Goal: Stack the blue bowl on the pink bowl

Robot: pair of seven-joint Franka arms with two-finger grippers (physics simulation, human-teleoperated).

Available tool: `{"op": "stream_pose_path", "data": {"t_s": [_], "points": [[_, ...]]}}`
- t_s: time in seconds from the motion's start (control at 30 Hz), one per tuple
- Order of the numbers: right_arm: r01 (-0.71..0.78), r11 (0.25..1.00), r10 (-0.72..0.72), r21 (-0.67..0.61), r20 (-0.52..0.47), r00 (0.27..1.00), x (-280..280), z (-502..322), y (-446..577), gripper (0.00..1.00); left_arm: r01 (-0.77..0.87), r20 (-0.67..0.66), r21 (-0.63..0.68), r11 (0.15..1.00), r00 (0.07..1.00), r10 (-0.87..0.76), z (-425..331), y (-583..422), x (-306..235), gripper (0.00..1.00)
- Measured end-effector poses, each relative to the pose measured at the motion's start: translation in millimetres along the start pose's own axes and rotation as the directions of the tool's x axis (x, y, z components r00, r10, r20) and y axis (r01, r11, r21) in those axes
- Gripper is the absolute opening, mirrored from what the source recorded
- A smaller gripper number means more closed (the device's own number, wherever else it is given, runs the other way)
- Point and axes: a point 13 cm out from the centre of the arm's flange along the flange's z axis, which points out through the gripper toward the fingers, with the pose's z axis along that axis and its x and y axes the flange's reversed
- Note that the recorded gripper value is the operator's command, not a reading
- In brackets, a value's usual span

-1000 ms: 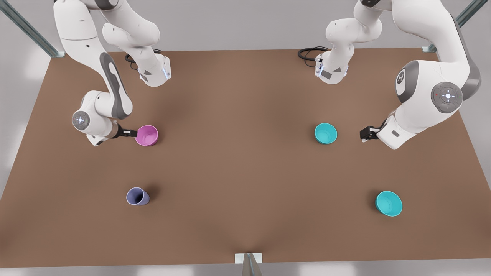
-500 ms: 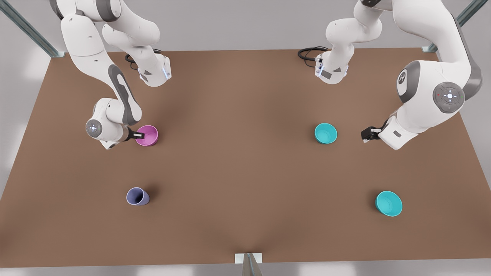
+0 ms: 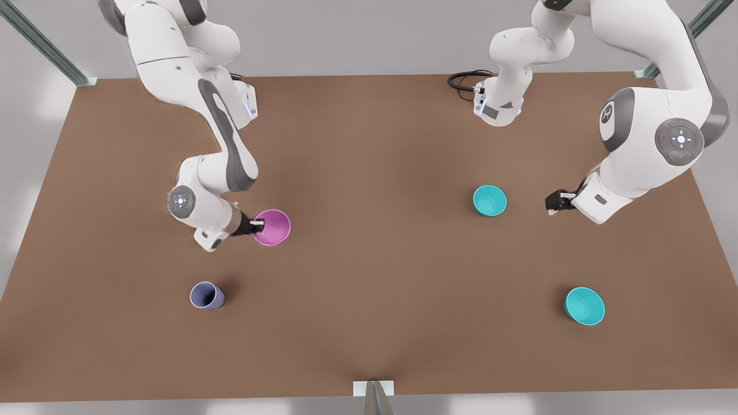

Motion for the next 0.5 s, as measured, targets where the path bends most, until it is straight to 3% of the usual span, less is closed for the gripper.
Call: {"op": "stream_pose_path", "data": {"t_s": [0.07, 0.17, 0.5], "points": [[0.053, 0.998, -0.051, -0.028, 0.057, 0.997, -65, -6, 103, 0.21, 0.0, -0.001, 0.0, 1.0, 1.0, 0.0, 0, 0, 0, 1.0], [0.016, 0.998, -0.011, -0.056, 0.081, 0.997, -116, 28, 187, 0.21, 0.0, -0.003, 0.0, 1.0, 1.0, 0.0, 2, 0, 0, 1.0], [-0.185, 0.98, 0.196, -0.075, 0.171, 0.966, -110, 152, 288, 0.21, 0.001, -0.013, 0.004, 1.0, 1.0, -0.001, 7, -1, -2, 1.0]]}}
